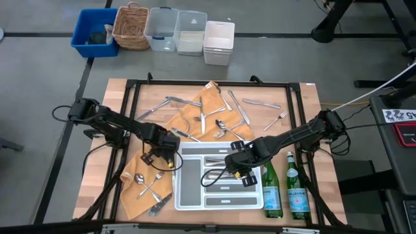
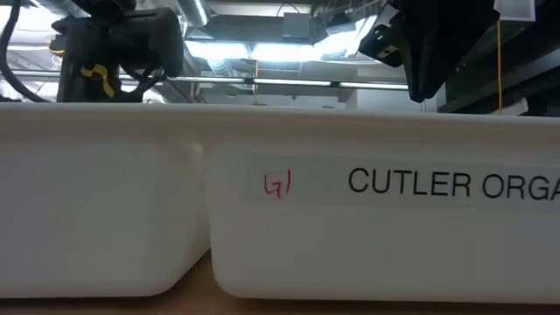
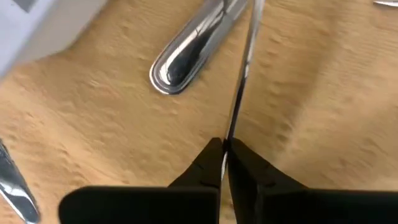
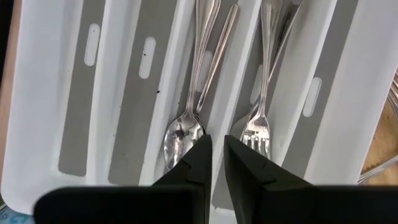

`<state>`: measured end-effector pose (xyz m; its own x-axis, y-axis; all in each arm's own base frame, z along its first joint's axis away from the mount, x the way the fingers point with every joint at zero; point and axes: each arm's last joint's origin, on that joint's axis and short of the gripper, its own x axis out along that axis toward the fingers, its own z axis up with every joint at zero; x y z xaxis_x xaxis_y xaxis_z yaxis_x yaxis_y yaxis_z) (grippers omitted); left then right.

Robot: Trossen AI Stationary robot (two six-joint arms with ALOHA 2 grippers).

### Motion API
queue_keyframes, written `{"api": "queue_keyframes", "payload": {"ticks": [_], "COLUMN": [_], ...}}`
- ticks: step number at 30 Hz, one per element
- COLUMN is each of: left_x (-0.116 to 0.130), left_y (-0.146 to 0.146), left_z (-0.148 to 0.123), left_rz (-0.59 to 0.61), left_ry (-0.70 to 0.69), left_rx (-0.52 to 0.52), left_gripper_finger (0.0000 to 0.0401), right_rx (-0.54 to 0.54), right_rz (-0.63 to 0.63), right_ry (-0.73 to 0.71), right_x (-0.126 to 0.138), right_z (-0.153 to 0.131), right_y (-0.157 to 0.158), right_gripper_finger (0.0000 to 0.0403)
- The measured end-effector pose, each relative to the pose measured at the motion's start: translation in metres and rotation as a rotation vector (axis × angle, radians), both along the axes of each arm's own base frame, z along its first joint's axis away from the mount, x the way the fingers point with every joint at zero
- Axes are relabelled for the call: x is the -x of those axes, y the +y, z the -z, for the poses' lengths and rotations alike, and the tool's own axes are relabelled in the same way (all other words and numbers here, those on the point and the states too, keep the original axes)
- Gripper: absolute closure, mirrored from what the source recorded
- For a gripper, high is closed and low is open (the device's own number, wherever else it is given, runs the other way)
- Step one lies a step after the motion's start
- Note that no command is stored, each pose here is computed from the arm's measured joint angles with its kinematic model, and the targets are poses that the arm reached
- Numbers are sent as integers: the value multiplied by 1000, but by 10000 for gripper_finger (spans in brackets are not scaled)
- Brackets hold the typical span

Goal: Sort silverware
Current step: Put the silver spoon into the white silverware tray

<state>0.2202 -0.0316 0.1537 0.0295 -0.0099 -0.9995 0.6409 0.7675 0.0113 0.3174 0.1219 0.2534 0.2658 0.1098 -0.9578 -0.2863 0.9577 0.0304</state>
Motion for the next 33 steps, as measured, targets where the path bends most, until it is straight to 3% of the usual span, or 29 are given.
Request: {"api": "queue_keyframes", "payload": {"ticks": [18, 27, 33], "left_x": [3, 29, 43], "left_y": [-5, 0, 1], "left_z": [-46, -73, -92], "left_rz": [-23, -203, -368], "left_ry": [84, 73, -41], "left_rx": [-16, -14, 82], "left_gripper_finger": [400, 401, 401], "right_rx": [2, 5, 16], "right_rz": [0, 0, 0], "right_ry": [4, 11, 41], "right_x": [0, 1, 4], "right_z": [0, 0, 1], "right_y": [0, 0, -1], "right_gripper_finger": [359, 359, 359]}}
